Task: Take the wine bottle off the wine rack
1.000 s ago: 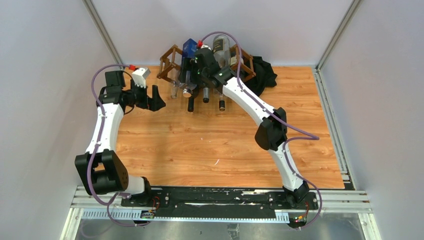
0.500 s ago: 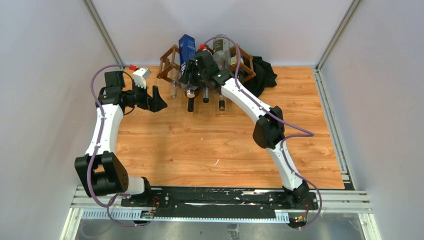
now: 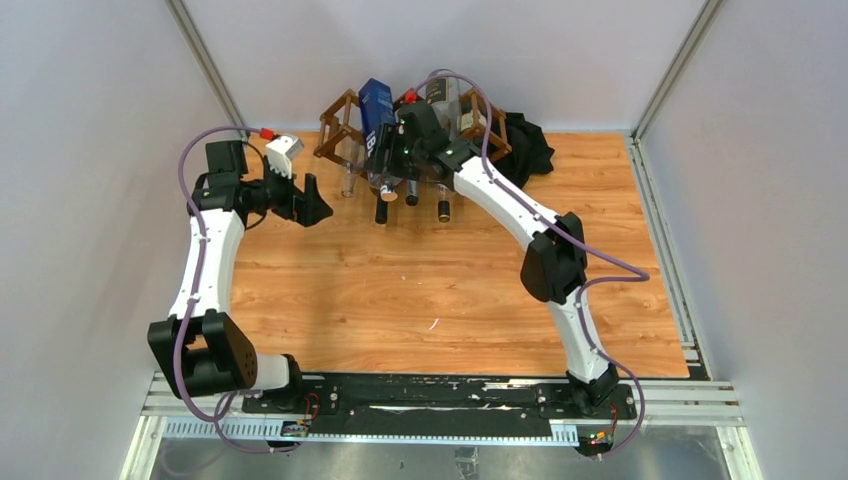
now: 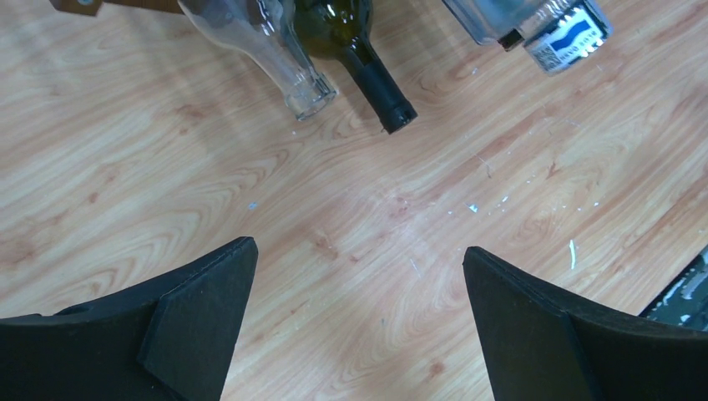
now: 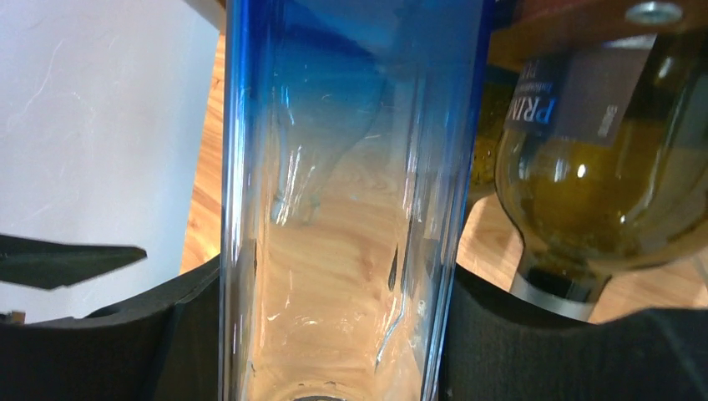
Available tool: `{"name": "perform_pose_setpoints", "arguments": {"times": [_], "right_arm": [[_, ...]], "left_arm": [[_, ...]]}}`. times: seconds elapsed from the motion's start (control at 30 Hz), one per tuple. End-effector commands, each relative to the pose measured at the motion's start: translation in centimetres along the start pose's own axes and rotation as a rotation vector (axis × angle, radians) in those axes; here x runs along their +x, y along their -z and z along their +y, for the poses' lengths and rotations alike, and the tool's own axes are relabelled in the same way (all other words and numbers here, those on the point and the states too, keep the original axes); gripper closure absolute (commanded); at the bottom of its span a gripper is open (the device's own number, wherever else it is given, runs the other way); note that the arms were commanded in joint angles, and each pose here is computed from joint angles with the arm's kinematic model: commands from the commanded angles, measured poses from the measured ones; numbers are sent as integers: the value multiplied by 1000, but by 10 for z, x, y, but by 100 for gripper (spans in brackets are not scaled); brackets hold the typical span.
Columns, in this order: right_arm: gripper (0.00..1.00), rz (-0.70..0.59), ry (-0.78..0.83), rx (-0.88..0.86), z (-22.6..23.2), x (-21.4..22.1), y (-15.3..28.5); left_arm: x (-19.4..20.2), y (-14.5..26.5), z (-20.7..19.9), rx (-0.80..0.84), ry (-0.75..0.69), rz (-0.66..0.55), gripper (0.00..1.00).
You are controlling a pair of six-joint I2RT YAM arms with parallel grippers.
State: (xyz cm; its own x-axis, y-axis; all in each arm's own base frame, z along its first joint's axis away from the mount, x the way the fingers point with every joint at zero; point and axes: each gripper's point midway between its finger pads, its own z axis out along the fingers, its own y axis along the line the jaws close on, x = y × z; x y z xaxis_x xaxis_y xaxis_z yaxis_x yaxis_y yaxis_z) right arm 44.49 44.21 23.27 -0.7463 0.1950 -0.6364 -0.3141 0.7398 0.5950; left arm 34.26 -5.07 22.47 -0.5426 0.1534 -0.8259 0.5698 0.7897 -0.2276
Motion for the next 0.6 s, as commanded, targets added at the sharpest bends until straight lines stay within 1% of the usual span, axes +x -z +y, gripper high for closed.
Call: {"name": "perform_pose_setpoints", "arguments": {"times": [0.0,0.23,0.43,0.57], "right_arm": [[100,-165,64,-244,76,-60,72],[100,-142,82,-342,96,-56,108],[100,-30,93,-425,98,-36,139],[100,45,141,-452,92,-15,167]], "left_arm": [[-23,15,-6,-18,-105,-42,0],[-43,14,-24,7,-168,-68,0],[-45,15,-32,-3,-270,-67,0],[-45,20,-42,3,-387,-78,0]]}}
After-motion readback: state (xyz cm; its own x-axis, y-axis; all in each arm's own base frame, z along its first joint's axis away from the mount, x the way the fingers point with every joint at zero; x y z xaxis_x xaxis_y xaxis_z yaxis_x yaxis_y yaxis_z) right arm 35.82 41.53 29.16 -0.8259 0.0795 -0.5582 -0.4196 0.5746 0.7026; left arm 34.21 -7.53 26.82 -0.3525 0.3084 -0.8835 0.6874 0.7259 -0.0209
